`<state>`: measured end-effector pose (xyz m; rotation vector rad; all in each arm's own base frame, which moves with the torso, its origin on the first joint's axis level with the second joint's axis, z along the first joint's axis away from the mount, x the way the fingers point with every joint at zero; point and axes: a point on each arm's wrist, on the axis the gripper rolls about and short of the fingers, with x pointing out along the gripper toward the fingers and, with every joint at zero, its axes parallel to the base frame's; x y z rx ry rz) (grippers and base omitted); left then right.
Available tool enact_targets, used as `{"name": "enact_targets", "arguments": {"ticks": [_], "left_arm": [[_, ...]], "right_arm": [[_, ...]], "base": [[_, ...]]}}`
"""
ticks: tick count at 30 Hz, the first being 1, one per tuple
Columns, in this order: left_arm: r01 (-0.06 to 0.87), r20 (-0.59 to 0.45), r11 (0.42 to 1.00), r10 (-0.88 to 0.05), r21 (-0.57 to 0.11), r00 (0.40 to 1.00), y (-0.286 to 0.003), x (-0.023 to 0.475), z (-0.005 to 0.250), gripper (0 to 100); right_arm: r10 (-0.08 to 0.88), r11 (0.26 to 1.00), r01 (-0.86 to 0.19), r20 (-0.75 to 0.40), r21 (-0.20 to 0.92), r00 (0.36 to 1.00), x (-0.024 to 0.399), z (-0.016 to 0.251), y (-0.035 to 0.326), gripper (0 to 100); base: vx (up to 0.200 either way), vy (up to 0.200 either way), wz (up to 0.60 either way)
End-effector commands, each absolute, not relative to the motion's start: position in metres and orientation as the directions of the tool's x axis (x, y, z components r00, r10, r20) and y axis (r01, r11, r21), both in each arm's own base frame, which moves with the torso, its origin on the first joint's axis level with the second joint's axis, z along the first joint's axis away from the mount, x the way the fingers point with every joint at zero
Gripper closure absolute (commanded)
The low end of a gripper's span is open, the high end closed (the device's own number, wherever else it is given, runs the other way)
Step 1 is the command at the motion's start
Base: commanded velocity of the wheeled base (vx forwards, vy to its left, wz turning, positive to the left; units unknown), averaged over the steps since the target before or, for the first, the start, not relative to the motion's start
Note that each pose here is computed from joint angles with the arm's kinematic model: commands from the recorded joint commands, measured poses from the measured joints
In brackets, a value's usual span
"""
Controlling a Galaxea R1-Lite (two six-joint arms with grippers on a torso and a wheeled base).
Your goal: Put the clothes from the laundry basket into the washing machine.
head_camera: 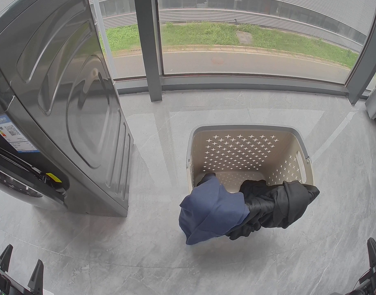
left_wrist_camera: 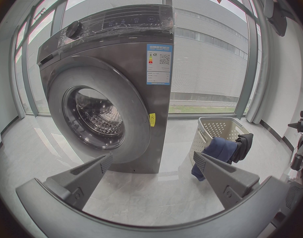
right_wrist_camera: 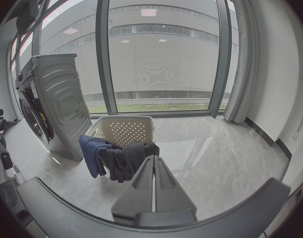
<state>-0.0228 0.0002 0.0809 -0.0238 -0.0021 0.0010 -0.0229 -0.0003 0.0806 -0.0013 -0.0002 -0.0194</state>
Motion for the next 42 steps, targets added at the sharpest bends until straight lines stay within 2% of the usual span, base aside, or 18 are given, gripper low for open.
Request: {"name": "enact_targets", "arguments": {"ticks": [1,4,28,35,42], "left_arm": [[-0.002,-0.002,1.000,0.002,-0.023,1.000,0.0002,-0.0226,0.0762,0],[0.000,-0.002,1.000,0.000,-0.023,1.000,0.0002,-0.0226,0.0762,0],[0.001,-0.003,1.000,-0.002,-0.023,1.000,0.0002,-0.0224,0.0762,0],[0.000,-0.005,1.000,0.000,-0.023,1.000,0.0002,-0.0225,0.0756,0],[0.000,-0.003,1.000,0.000,-0.023,1.000,0.0002,-0.0226,0.0760,0]], "right_arm": [[-0.020,1.000,0.020,-0.005,-0.002,1.000,-0.0226,0.0759,-0.0002,100],[-0.020,1.000,0.020,-0.005,-0.002,1.000,-0.0226,0.0759,-0.0002,100],[-0.020,1.000,0.020,-0.005,-0.002,1.000,-0.0226,0.0759,-0.0002,100],[-0.020,1.000,0.020,-0.005,-0.002,1.000,-0.0226,0.0759,-0.0002,100],[-0.020,1.000,0.020,-0.005,-0.002,1.000,-0.0226,0.0759,-0.0002,100]], "base": [[0.000,0.000,0.00],[0.000,0.000,0.00],[0.000,0.200,0.00],[0.000,0.000,0.00],[-0.200,0.000,0.00]]}}
